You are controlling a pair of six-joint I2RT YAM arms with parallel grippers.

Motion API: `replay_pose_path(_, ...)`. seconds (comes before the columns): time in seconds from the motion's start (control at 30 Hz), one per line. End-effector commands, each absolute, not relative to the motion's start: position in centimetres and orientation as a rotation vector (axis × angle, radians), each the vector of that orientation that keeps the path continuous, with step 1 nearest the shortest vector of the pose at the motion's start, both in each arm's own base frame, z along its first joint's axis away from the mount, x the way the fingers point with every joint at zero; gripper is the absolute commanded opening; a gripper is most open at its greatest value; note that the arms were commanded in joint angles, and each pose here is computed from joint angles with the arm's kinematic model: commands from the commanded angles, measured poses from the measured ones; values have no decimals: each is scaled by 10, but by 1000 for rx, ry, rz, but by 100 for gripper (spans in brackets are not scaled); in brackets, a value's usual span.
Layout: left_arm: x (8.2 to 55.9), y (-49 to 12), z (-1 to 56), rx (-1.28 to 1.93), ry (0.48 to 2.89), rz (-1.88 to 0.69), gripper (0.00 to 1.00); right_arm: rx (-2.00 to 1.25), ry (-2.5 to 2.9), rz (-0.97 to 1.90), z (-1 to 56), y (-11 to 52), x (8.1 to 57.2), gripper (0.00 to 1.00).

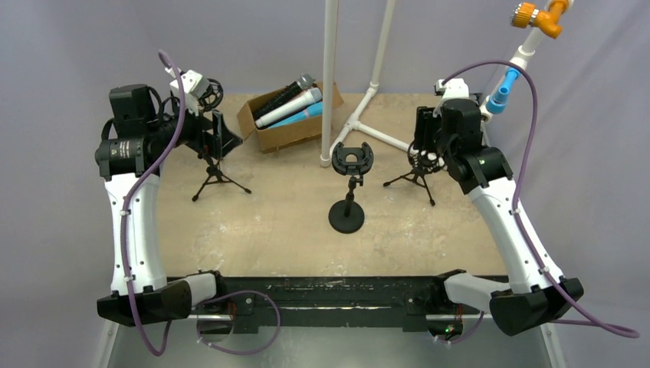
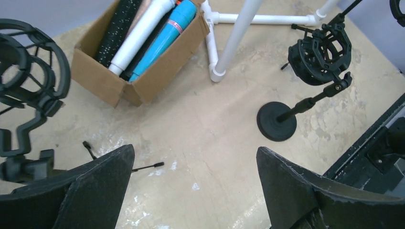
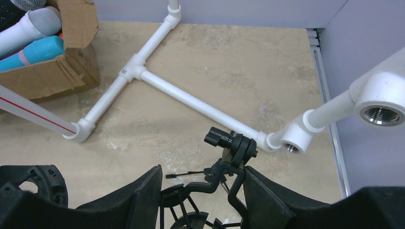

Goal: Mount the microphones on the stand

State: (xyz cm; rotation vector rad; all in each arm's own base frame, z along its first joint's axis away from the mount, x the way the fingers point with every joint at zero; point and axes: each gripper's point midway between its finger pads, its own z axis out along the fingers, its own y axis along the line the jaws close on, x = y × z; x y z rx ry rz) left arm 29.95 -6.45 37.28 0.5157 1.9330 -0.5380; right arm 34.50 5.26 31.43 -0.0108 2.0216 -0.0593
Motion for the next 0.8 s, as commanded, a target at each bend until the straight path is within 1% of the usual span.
replay_pose_path(0.0,291,-73,362,566,1951,-544,100,-4,1986,-162,333,33,333,46)
replay_pose_path(0.1,289,-77,356,588,1959,-557,100,20,1992,-188,330,26,325,53)
replay_pose_path(0.13,288,-79,355,595,1961,-561,100,26,1993,-196,331,24,324,57)
replay_pose_path(0.23,287,-82,352,604,1964,-577,100,40,1983,-195,337,22,322,75)
replay_pose_path(0.33,285,-85,351,614,1964,-588,100,30,1953,-148,354,29,325,83)
replay_pose_path(0.5,283,-88,352,623,1957,-586,100,11,1909,-54,392,44,328,91)
replay_pose_path(0.6,282,-88,352,623,1959,-588,100,-38,1857,52,416,70,322,92)
replay_pose_path(0.67,283,-89,350,622,1962,-589,100,-96,1855,140,419,98,317,93)
replay_pose_path(0.7,283,-89,349,621,1962,-592,100,-130,1861,181,417,115,314,95)
replay_pose_path(0.77,284,-91,347,623,1968,-598,100,-202,1889,234,403,149,309,95)
